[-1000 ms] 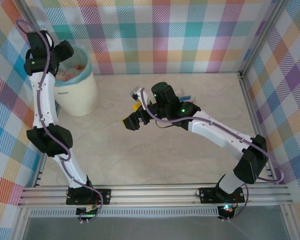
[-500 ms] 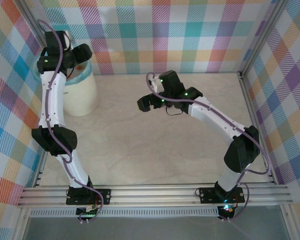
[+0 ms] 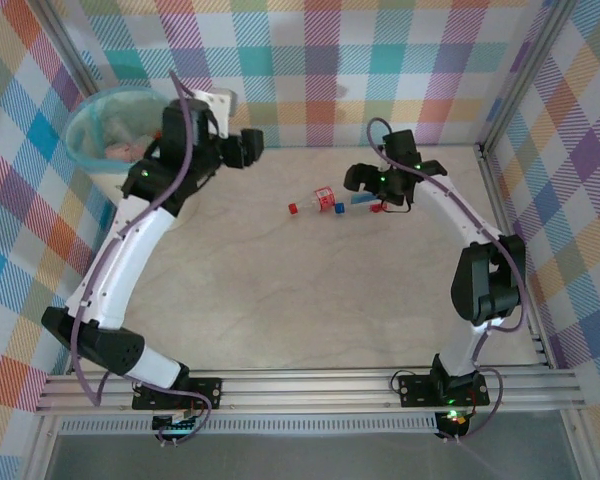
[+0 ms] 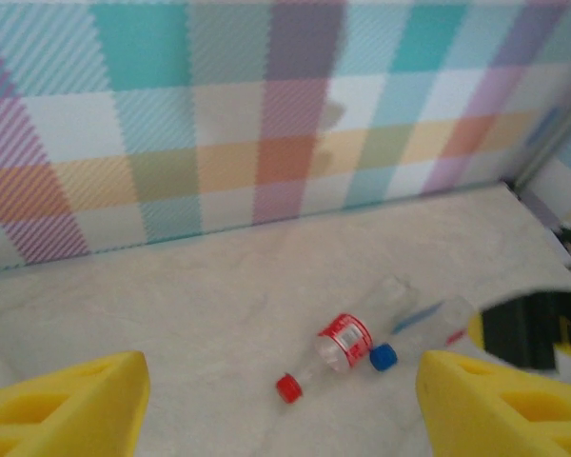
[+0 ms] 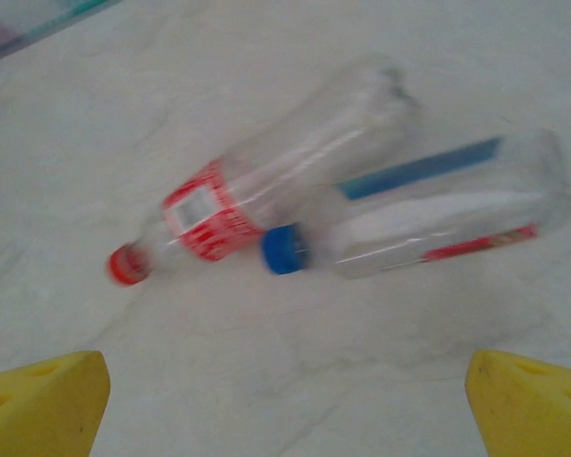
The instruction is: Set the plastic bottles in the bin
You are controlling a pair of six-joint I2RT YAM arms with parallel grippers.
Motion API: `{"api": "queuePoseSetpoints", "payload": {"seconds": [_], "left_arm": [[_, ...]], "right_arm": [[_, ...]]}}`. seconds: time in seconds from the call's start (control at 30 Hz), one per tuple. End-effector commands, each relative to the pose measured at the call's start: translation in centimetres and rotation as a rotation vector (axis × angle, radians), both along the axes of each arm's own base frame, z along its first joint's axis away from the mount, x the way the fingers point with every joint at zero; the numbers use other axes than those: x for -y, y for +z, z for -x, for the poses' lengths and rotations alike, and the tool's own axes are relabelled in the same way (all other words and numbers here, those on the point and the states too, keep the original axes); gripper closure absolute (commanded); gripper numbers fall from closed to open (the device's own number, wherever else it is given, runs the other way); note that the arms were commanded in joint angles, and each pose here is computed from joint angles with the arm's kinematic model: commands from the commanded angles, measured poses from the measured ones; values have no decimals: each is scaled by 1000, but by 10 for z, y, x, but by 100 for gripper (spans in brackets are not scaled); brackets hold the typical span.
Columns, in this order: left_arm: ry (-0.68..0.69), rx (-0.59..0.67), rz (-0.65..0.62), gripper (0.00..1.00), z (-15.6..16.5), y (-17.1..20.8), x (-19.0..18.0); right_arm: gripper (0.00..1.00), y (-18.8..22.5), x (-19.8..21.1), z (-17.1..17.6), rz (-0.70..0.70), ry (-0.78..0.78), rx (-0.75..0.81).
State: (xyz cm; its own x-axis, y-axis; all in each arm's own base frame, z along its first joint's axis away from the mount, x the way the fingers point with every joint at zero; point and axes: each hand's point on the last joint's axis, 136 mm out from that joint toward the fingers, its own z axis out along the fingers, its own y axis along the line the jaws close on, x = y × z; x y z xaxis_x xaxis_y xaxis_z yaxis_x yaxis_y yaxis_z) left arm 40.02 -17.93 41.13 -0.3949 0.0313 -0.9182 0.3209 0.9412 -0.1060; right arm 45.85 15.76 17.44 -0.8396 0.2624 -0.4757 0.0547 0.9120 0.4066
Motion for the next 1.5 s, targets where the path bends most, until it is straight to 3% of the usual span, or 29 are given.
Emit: {"api": "queuePoseSetpoints", "payload": {"seconds": [0.0,0.37,0.63,1.13,1.3,1.47], "left_arm": [[-10,61,-50,26,12,-5,14],[-66,-73,-85,26,46,-79,49],[-28,-55,-76,26,56,-79,35],[-16,-52,-69,25,64,-78,27],[-19,-61,-63,25,64,-80,29],[-20,-60,-57,25,64,-78,29]], "right_arm": [[4,-33,11,-5,-38,-143,-90],[5,-82,30,-27,-67,-435,-162],[5,-104,41,-39,12,-491,-188],[7,-134,46,-57,-40,-512,-257],[15,-134,45,-54,-58,-497,-265],[32,-130,42,-46,-76,-450,-249]]}}
